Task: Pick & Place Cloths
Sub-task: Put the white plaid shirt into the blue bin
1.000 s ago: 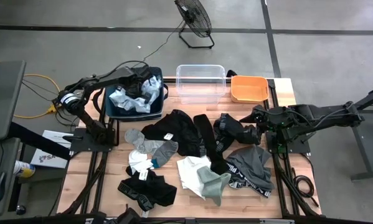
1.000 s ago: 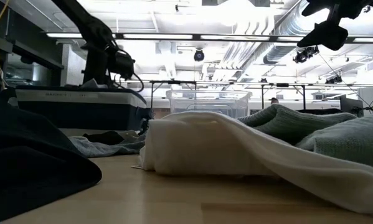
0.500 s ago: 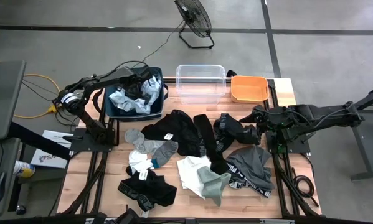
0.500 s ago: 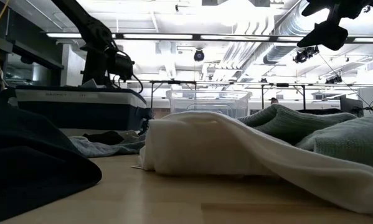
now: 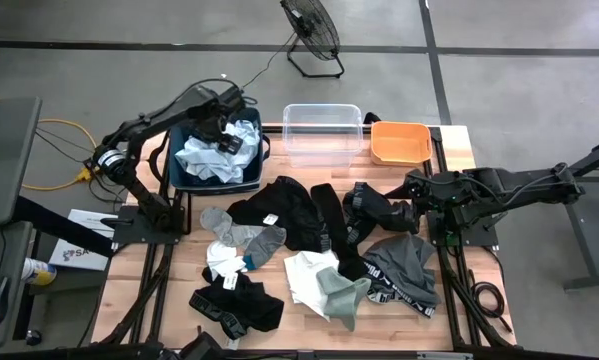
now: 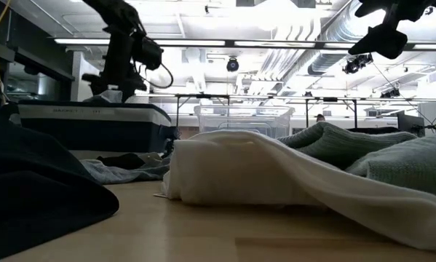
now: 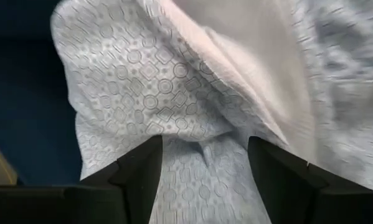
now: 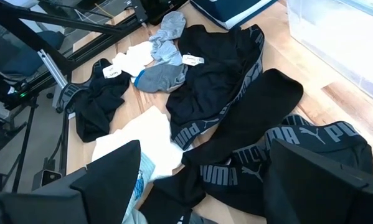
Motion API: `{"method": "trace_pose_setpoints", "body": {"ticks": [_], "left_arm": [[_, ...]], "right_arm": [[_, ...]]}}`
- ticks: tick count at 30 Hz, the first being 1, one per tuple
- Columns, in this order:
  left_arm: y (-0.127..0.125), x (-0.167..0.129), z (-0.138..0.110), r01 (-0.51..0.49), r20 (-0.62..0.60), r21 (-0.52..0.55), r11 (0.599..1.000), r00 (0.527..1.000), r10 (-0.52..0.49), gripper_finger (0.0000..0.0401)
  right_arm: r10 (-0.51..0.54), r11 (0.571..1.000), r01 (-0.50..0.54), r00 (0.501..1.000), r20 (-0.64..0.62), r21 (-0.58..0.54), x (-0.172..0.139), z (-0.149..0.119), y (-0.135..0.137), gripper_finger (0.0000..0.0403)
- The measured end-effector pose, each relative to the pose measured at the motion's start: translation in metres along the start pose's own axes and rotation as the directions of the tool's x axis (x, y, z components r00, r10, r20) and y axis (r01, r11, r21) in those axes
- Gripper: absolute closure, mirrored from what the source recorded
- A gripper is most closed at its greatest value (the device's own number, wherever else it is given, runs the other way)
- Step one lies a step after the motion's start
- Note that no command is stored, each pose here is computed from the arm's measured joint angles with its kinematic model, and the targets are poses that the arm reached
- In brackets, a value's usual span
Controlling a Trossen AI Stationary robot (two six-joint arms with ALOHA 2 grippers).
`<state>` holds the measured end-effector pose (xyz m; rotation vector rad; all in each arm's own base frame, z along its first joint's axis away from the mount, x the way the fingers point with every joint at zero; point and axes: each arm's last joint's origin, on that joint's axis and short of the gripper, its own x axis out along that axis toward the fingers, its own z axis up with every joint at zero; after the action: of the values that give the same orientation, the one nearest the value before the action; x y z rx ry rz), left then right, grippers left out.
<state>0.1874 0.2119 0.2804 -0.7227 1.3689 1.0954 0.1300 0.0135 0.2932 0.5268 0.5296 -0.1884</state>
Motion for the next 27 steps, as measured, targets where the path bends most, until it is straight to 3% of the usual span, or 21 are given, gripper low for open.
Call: {"method": "trace_pose_setpoints", "body": {"ticks": [5,8,11,14,17,25,27], "left_arm": [[0.003,-0.02,0.003,0.03,0.019,-0.006,1.0,0.999,-0.03,0.0168],[0.003,-0.029,0.001,0.104,-0.019,0.01,0.995,0.994,-0.104,0.0178],[0.0,-0.035,-0.006,0.145,-0.048,0.052,0.988,0.989,-0.143,0.0222],[-0.008,-0.041,-0.015,0.158,-0.074,0.135,0.978,0.986,-0.149,0.0299],[-0.019,-0.049,-0.028,0.177,-0.098,0.242,0.954,0.983,-0.158,0.0381],[-0.05,-0.061,-0.051,0.186,-0.091,0.522,0.832,0.983,-0.162,0.0399],[-0.054,-0.061,-0.052,0.168,-0.067,0.533,0.829,0.985,-0.157,0.04]], "right_arm": [[0.0,1.0,0.0,1.0,0.0,0.0,0.0,0.0,0.0,0.0053],[0.0,1.0,0.0,1.0,0.0,0.0,0.0,0.0,0.0,0.0053],[0.0,1.0,0.0,1.0,0.0,0.0,0.0,0.0,0.0,0.0053],[0.0,1.0,0.0,1.0,0.0,0.0,0.0,0.0,0.0,0.0053],[-0.001,1.0,0.001,1.0,0.001,-0.003,0.0,0.0,0.0,0.0053],[-0.004,1.0,0.004,1.0,0.001,-0.012,0.0,0.0,0.0,0.0053],[-0.005,1.0,0.005,1.0,0.0,-0.012,0.0,0.0,0.0,0.0053]]}}
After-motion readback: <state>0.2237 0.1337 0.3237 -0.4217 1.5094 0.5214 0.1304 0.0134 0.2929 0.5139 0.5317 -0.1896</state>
